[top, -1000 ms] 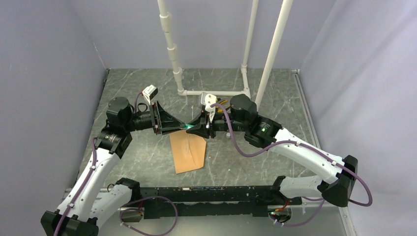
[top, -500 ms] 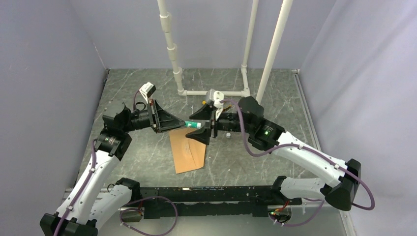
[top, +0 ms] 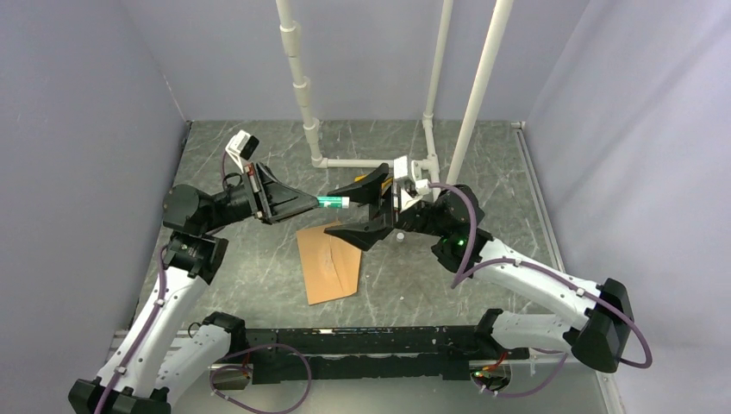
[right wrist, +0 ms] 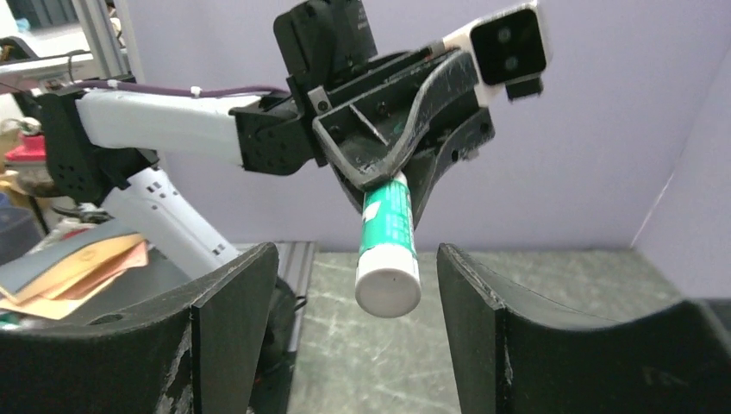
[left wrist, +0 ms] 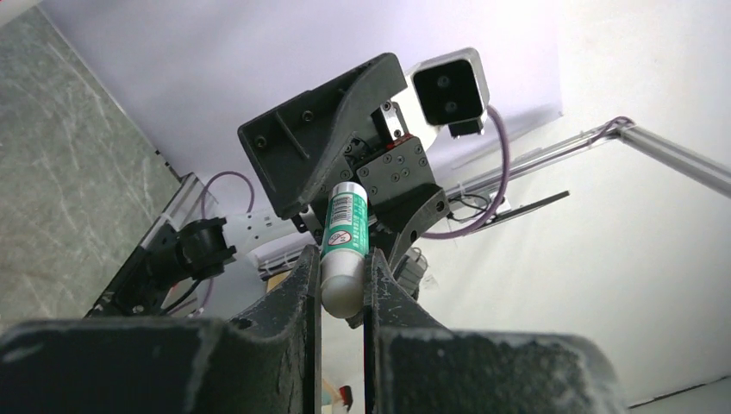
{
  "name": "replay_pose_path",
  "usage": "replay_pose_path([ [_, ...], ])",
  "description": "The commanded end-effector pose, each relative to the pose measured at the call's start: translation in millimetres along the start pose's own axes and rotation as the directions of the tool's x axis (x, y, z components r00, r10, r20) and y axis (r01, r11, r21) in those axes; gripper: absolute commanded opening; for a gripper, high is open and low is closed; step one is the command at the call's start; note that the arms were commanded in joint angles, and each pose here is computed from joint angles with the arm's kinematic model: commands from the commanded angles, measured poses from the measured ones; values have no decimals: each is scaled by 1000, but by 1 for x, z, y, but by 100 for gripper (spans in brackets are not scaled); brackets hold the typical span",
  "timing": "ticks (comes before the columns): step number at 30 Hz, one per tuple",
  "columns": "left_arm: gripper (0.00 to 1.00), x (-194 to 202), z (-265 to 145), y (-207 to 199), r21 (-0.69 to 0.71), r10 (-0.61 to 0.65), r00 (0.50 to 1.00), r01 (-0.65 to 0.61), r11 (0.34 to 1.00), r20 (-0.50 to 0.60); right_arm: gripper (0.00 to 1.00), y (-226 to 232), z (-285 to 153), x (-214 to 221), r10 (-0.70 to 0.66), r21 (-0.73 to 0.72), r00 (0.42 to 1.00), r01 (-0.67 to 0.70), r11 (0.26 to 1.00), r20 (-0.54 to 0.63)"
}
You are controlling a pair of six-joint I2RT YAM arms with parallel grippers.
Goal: Place the letter into the envelope and seal it
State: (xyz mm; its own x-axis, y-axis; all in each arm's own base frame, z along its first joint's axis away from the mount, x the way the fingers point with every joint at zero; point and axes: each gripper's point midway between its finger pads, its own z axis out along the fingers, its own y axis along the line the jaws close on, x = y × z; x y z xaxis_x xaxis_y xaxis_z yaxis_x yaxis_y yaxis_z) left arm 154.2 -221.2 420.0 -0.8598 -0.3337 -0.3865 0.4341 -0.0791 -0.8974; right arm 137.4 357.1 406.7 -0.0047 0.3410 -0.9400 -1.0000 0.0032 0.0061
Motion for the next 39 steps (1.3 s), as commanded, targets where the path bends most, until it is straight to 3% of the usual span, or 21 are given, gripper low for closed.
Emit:
replay_pose_path([
  [1, 2, -6, 1, -37, 105, 31, 999, -34, 994, 26, 69, 8, 13, -49, -262, -53, 952, 273, 960, 156],
  [6, 2, -9, 2, -47, 137, 21, 999, -26, 990, 33, 58, 9, 18, -54, -350, -71, 916, 370, 926, 197],
  [14, 2, -11, 3, -46, 174, -2, 1000, -3, 985, 30, 36, 16, 26, -68, -360, -115, 898, 397, 910, 254],
  [23, 2, -10, 2, -46, 154, 12, 999, -18, 988, 35, 43, 17, 30, -69, -341, -135, 906, 381, 915, 249],
  [39, 2, -8, 1, -52, 175, 18, 999, -25, 984, 42, 37, 21, 41, -58, -344, -189, 917, 381, 905, 202],
])
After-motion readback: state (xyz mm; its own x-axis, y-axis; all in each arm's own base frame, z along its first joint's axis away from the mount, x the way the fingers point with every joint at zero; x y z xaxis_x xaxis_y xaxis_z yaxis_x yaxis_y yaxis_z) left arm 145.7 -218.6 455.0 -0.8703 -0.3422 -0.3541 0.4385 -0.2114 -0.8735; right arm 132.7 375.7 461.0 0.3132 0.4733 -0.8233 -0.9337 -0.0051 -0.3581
